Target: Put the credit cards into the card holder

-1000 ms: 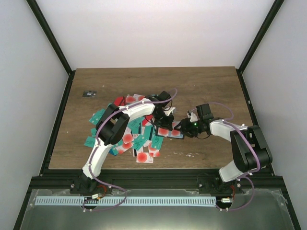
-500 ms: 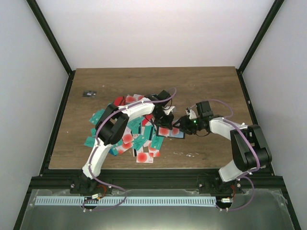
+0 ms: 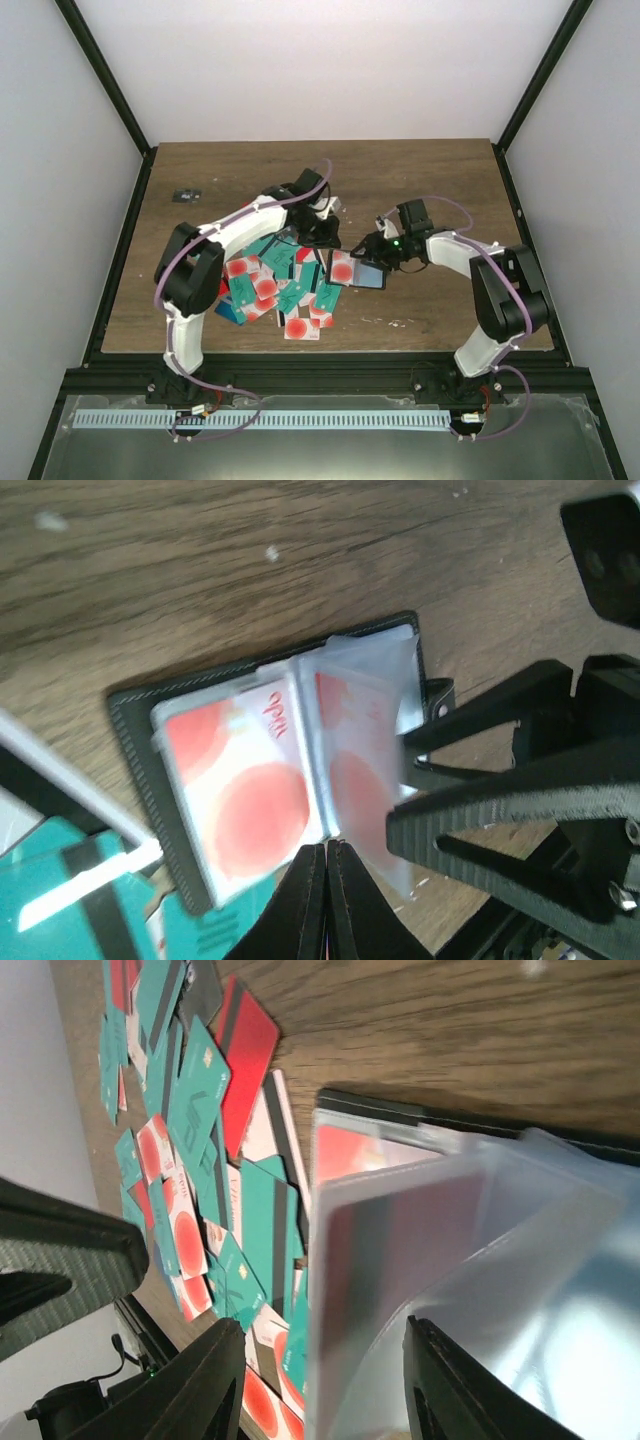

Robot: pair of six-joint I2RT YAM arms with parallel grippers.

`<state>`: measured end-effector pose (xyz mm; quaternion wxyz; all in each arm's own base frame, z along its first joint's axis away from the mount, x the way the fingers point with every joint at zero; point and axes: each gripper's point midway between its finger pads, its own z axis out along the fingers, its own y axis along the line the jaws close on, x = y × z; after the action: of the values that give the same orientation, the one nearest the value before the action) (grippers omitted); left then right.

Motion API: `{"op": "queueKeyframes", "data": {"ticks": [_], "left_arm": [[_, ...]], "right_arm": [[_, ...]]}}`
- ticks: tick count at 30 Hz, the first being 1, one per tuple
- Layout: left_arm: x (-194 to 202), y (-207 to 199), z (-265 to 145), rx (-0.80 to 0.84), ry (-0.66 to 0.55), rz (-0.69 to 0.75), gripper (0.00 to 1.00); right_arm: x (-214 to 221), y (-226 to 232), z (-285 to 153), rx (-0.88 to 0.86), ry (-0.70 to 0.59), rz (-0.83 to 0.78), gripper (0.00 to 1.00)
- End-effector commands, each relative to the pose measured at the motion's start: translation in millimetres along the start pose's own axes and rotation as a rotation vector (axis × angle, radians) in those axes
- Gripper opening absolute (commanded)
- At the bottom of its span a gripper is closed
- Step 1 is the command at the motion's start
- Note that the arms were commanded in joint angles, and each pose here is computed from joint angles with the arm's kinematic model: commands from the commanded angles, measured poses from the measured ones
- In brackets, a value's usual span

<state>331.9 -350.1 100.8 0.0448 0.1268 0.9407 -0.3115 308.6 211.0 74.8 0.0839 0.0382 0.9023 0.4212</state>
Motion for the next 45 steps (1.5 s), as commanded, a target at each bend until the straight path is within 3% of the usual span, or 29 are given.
{"op": "queueKeyframes", "data": {"ticks": [1,9,24,32,38,45], "left_arm": [[7,14,-19,-0.034,-0.052,-0.045,0.04],[38,31,-47,-0.086,-0.097,-0.094,0.05],[76,29,-59,-0.116,-0.114,-0.153,0.14],[137,46,-55,-0.283,-0.032,-0.155,0.36],[174,75,-48,-0.343,-0.006,-0.178,0.42],[179,83,-37,-0.327,-0.020,-0.164,0.52]], "right_arm": [[-1,29,19,-0.035,0.053,-0.042,0.46],[-4,55,27,-0.070,0.078,-0.085,0.48],[39,38,-30,0.078,-0.020,-0.124,0.50],[98,25,-39,0.022,0.026,-0.080,0.53],[153,25,-39,-0.042,0.052,-0.004,0.54],[201,18,-30,0.001,0.114,0.038,0.54]]}}
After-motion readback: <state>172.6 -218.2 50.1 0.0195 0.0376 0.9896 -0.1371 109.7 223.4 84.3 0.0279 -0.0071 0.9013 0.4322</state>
